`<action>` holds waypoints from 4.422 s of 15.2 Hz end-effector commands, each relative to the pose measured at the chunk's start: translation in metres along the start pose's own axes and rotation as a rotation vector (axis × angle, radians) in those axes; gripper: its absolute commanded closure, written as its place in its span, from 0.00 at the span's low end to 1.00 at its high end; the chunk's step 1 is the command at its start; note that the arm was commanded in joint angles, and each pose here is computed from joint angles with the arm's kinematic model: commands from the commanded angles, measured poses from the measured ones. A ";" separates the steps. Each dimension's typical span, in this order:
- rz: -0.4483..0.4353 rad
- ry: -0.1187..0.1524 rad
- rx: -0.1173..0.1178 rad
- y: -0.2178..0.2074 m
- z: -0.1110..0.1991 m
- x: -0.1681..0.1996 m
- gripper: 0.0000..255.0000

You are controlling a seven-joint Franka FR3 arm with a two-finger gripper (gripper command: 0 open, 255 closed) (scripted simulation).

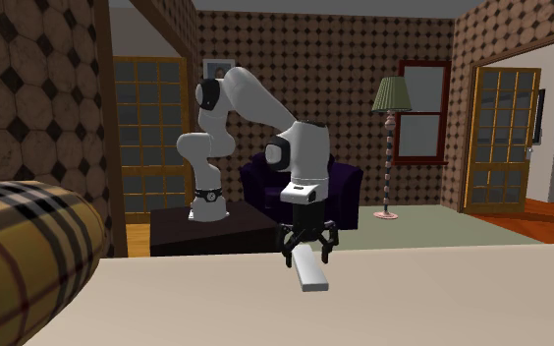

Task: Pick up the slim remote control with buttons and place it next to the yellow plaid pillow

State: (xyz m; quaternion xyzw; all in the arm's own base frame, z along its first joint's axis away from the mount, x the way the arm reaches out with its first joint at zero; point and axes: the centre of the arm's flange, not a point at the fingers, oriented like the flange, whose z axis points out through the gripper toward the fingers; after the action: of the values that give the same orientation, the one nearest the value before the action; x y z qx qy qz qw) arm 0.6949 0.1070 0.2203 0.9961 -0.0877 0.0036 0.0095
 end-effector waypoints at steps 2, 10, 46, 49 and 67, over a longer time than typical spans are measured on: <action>0.000 0.000 0.000 0.000 0.000 0.000 0.00; 0.000 0.000 0.000 0.000 0.000 0.000 1.00; 0.000 0.000 0.000 0.003 -0.179 0.002 1.00; 0.000 0.000 0.000 0.004 -0.195 0.002 1.00; 0.000 0.000 0.000 0.005 -0.290 0.003 1.00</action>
State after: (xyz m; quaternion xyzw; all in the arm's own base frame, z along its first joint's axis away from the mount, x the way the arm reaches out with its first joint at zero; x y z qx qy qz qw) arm 0.6951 0.1058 0.5040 0.9961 -0.0877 0.0036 0.0094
